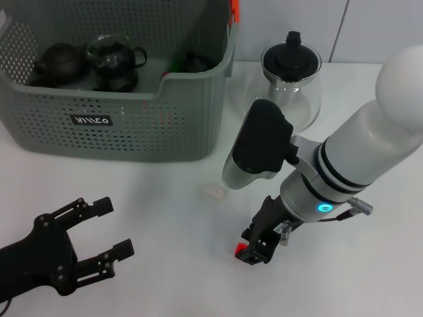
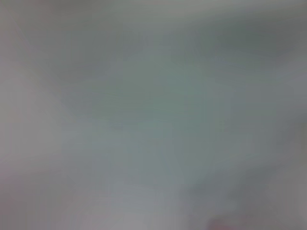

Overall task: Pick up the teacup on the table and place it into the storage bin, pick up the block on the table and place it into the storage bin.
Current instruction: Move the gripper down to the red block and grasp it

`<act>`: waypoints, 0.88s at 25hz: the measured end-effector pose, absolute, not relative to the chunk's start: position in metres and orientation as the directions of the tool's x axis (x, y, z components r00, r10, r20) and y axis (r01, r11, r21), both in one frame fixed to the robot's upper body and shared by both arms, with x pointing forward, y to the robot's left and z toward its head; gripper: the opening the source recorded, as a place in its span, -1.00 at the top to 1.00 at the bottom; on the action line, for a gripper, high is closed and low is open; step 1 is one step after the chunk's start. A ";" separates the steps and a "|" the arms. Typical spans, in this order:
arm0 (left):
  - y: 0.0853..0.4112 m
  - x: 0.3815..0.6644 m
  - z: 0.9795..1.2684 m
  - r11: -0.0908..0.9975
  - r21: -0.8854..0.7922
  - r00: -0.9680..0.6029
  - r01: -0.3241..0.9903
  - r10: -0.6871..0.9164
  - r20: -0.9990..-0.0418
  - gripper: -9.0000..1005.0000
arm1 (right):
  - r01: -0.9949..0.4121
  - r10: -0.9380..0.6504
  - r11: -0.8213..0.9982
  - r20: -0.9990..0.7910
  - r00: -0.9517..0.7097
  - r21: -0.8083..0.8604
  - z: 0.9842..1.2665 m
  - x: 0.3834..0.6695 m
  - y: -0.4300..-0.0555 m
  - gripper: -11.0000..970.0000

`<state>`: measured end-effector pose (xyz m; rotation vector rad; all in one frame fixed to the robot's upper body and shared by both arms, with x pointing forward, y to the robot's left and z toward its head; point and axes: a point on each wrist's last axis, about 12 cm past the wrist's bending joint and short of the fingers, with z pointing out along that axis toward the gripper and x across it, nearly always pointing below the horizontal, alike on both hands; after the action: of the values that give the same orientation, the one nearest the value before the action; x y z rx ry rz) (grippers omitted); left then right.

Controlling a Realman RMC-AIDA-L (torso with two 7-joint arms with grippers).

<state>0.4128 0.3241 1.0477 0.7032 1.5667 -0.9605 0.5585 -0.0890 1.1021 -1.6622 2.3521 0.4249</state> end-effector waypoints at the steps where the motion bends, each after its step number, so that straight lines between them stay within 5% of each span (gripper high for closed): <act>1: 0.324 0.413 1.048 0.492 -0.209 -0.209 0.845 -0.056 -0.976 -0.64 | -0.944 -0.877 0.315 -0.348 -0.331 0.103 1.102 0.558 -0.089 0.14; 22: 0.323 0.415 1.048 0.489 -0.208 -0.206 0.847 -0.059 -0.977 -0.64 | -0.937 -0.871 0.324 -0.345 -0.350 0.133 1.099 0.557 -0.089 0.39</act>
<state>0.4145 0.3229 1.0482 0.7045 1.5608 -0.9640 0.5574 -0.0892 1.0988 -1.6502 2.3769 0.4596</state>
